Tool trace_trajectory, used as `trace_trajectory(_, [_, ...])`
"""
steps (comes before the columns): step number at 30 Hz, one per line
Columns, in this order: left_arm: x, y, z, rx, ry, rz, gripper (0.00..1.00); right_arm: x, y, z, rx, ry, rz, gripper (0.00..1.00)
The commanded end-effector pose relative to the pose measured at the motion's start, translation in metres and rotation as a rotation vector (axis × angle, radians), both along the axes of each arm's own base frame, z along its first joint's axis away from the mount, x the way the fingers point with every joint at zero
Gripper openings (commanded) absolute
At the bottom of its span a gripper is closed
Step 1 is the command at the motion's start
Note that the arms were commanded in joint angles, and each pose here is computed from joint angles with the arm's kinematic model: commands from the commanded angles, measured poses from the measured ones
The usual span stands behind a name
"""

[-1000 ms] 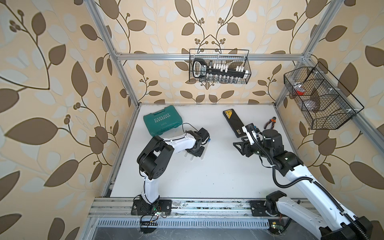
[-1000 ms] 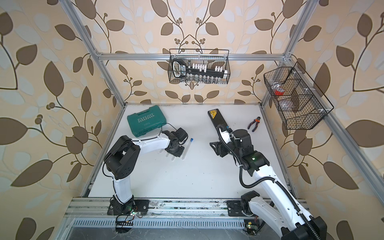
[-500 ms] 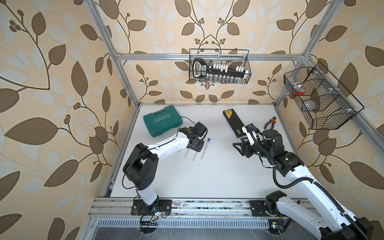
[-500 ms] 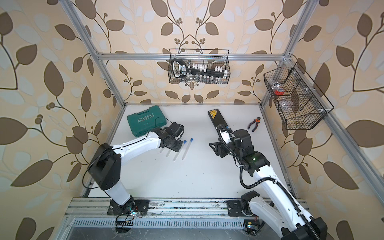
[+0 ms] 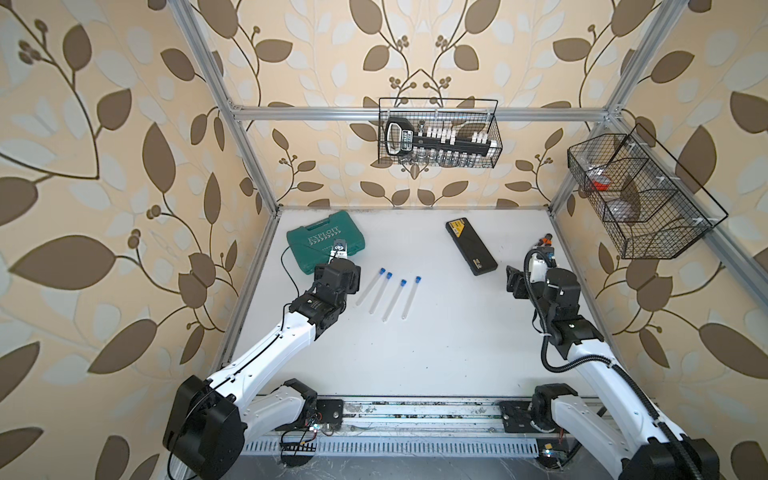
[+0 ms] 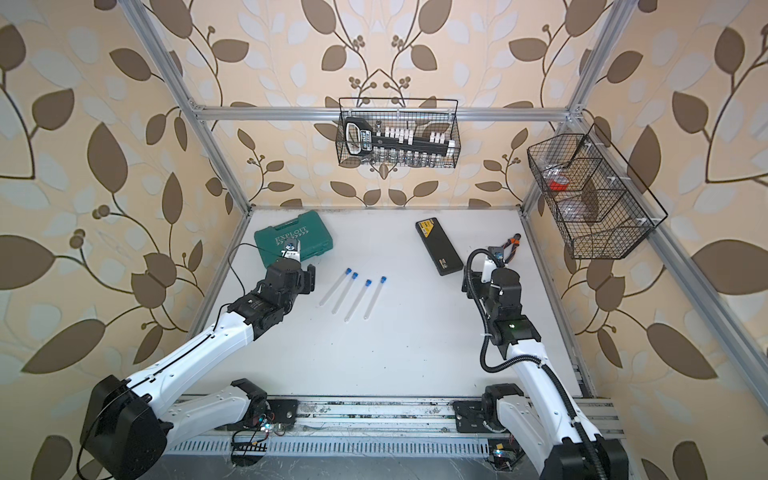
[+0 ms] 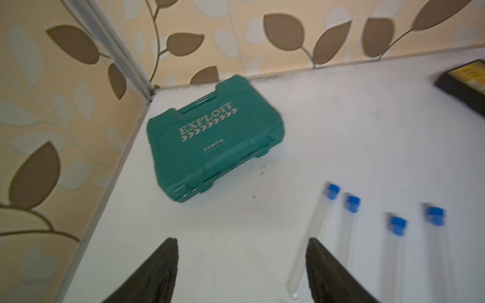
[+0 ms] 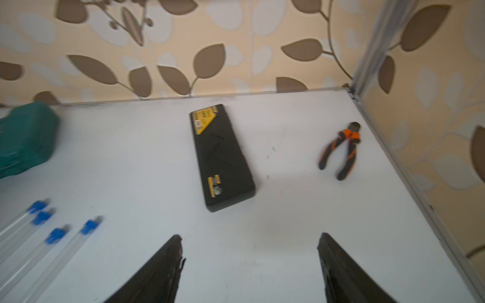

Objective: Insert stoppers into test tubes
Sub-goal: Reset both arms

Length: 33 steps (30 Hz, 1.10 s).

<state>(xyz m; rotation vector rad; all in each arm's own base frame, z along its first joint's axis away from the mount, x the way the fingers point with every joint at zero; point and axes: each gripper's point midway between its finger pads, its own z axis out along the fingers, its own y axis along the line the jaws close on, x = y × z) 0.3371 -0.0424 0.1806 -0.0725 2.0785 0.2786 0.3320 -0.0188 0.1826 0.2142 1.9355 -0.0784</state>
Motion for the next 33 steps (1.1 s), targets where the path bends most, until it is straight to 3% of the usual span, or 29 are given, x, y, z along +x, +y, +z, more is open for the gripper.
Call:
trace_trajectory(1, [-0.002,0.043,0.005,0.046,-0.107,0.206,0.79,-0.001,-0.037,-0.009,-0.037,-0.096,-0.212,0.80])
trace_trajectory(10, [0.012,0.047,-0.036,0.021,-0.221,0.126,0.81,0.011,-0.009,-0.034,-0.053,-0.255,-0.024,0.82])
trace_trajectory(15, [0.018,0.042,-0.045,0.001,-0.276,0.049,0.83,0.023,-0.006,-0.057,-0.055,-0.236,0.000,0.82])
trace_trajectory(18, [0.022,0.038,-0.060,-0.033,-0.250,-0.005,0.86,0.037,-0.001,-0.065,-0.064,-0.214,0.028,0.86])
trace_trajectory(19, [0.022,0.037,-0.065,-0.042,-0.252,-0.017,0.86,0.042,-0.004,-0.072,-0.056,-0.147,0.012,0.87])
trace_trajectory(20, [0.023,0.037,-0.070,-0.048,-0.251,-0.027,0.86,0.045,-0.008,-0.078,-0.050,-0.111,-0.015,0.98])
trace_trajectory(21, [0.023,0.037,-0.074,-0.052,-0.256,-0.032,0.86,0.045,-0.008,-0.075,-0.062,-0.138,-0.010,0.99])
trace_trajectory(33, [0.039,0.050,-0.098,-0.094,-0.141,0.014,0.90,0.048,-0.008,-0.079,-0.058,-0.105,-0.011,1.00])
